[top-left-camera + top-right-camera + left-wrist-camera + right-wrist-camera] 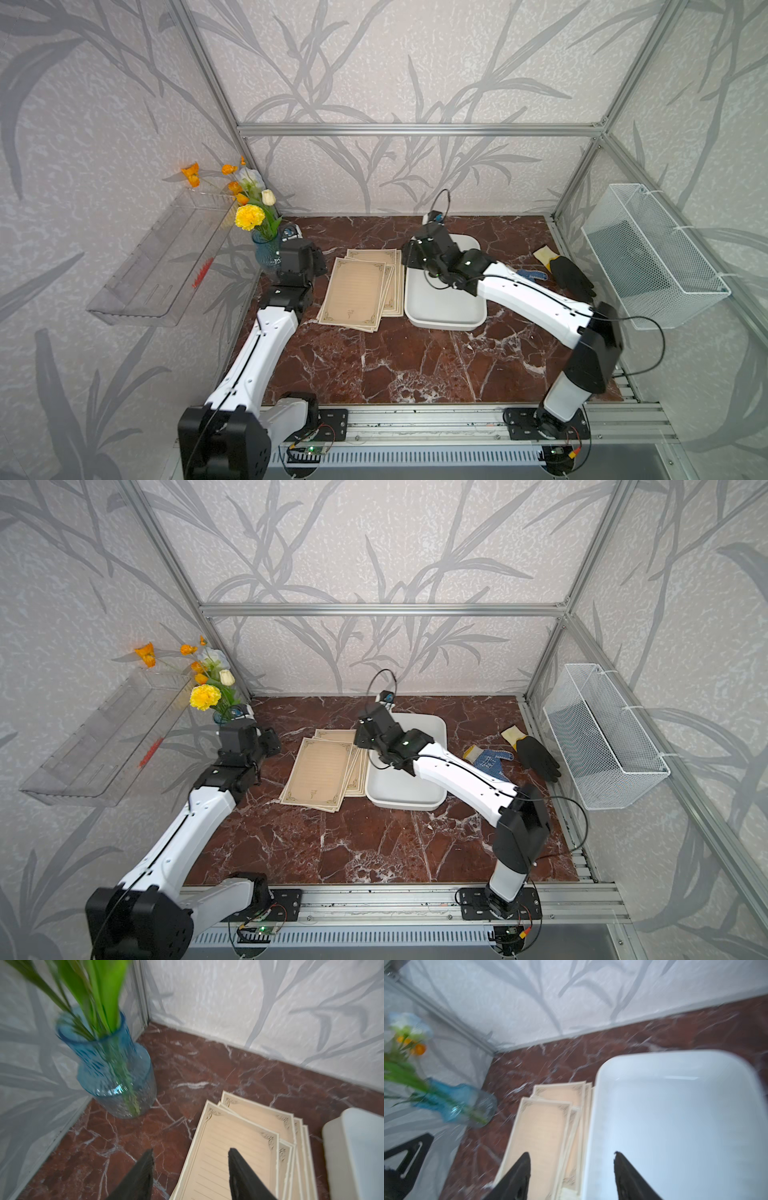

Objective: Take out the stationery paper from the storage box
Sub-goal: Reset both arms

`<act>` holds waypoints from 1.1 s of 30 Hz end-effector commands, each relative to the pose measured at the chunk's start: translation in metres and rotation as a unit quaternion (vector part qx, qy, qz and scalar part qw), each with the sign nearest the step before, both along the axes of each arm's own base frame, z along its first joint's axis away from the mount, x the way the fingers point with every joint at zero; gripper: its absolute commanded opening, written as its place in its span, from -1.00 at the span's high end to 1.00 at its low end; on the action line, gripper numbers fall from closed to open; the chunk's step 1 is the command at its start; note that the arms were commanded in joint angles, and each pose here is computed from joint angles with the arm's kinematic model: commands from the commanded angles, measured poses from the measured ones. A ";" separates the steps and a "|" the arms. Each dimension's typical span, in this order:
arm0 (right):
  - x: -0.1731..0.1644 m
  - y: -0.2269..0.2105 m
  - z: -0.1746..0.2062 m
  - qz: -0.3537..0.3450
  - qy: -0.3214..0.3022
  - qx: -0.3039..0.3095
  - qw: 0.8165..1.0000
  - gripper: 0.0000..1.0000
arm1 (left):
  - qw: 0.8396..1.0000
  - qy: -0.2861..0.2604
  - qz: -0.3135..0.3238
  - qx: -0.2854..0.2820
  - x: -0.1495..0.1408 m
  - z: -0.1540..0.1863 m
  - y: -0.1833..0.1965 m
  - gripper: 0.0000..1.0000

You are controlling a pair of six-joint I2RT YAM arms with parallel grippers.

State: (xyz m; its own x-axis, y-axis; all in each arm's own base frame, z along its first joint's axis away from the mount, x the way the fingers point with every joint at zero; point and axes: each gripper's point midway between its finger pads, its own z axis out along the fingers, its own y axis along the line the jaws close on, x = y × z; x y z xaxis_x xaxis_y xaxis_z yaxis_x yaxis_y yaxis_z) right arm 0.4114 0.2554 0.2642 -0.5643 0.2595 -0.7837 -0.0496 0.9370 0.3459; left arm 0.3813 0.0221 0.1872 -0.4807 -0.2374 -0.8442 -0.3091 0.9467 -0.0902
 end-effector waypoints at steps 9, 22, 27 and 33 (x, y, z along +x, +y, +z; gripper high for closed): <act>-0.007 -0.227 -0.105 -0.116 -0.074 -0.295 0.946 -0.34 | 0.995 -0.037 -0.005 0.097 0.019 -0.041 0.014 -0.22; -0.004 -0.221 -0.171 -0.020 -0.062 -0.267 0.962 -0.37 | 0.992 0.001 -0.053 0.116 0.015 -0.085 0.016 -0.36; -0.016 -0.214 -0.164 -0.001 -0.119 -0.244 0.963 -0.38 | 0.990 -0.011 -0.102 0.096 0.014 -0.084 0.003 -0.37; -0.017 -0.217 -0.171 -0.005 -0.151 -0.227 0.962 -0.39 | 0.978 -0.080 -0.178 0.079 0.008 -0.074 -0.026 -0.42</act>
